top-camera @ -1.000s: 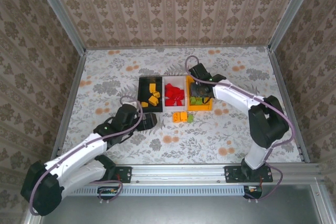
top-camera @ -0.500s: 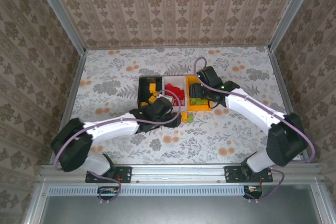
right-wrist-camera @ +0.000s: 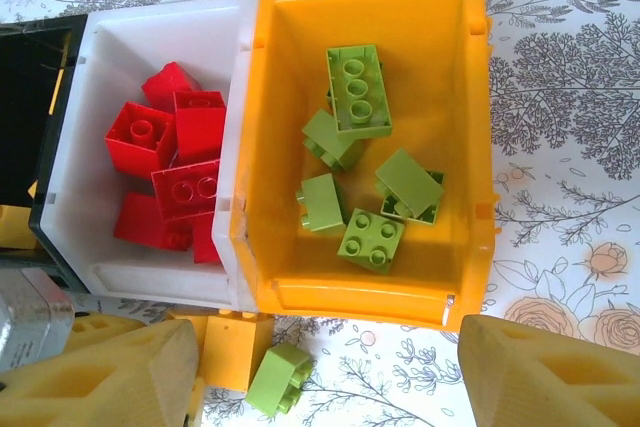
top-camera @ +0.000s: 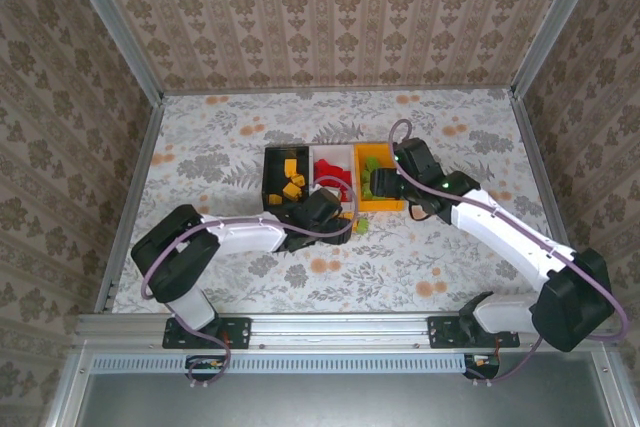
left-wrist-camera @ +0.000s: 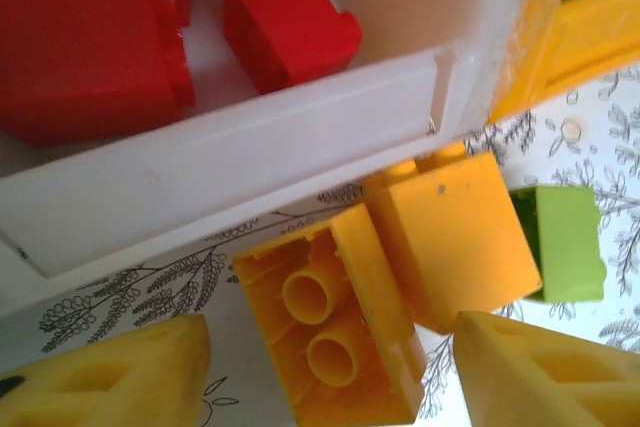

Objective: Sort the legos into containers by color

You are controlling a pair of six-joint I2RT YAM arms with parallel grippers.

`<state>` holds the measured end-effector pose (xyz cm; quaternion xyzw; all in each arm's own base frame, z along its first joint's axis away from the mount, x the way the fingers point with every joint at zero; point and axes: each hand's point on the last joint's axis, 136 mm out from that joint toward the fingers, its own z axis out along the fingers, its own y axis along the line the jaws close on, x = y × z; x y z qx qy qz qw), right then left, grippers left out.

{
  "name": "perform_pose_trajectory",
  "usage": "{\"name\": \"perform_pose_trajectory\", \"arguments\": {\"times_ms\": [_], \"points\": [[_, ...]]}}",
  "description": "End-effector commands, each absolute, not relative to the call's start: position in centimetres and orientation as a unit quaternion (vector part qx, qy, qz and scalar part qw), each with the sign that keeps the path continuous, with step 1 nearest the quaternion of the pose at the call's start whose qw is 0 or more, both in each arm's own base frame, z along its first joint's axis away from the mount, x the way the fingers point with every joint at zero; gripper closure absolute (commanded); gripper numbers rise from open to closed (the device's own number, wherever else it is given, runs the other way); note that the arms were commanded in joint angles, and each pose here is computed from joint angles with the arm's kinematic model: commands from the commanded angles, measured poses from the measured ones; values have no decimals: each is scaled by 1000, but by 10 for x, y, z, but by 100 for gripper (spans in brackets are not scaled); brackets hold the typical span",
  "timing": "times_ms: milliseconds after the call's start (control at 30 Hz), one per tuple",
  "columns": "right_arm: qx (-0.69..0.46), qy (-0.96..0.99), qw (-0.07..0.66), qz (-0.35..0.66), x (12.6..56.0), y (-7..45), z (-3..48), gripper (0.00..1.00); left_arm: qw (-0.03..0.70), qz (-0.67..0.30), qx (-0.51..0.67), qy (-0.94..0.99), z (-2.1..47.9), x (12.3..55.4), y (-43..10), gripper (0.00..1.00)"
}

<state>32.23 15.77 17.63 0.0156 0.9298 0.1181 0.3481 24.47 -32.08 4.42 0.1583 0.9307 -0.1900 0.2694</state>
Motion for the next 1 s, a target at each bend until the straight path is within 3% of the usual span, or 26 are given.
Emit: {"name": "perform_pose_trajectory", "arguments": {"times_ms": [0,267,467,567,833,967], "points": [[20,927,354,124,317,156,181,29,269,-151,130,942,38,248,-303,44],[22,924,359,129,314,155,184,29,254,-127,88,955,29,227,-256,58],[22,922,363,134,314,156,187,29,275,-173,120,938,57,225,-275,33],[23,921,363,137,314,156,189,29,278,-153,130,939,59,232,-281,26],[22,921,366,130,309,151,189,28,260,-63,125,955,38,237,-259,24],[24,920,367,133,309,152,189,28,242,-43,131,961,24,230,-254,34]]}}
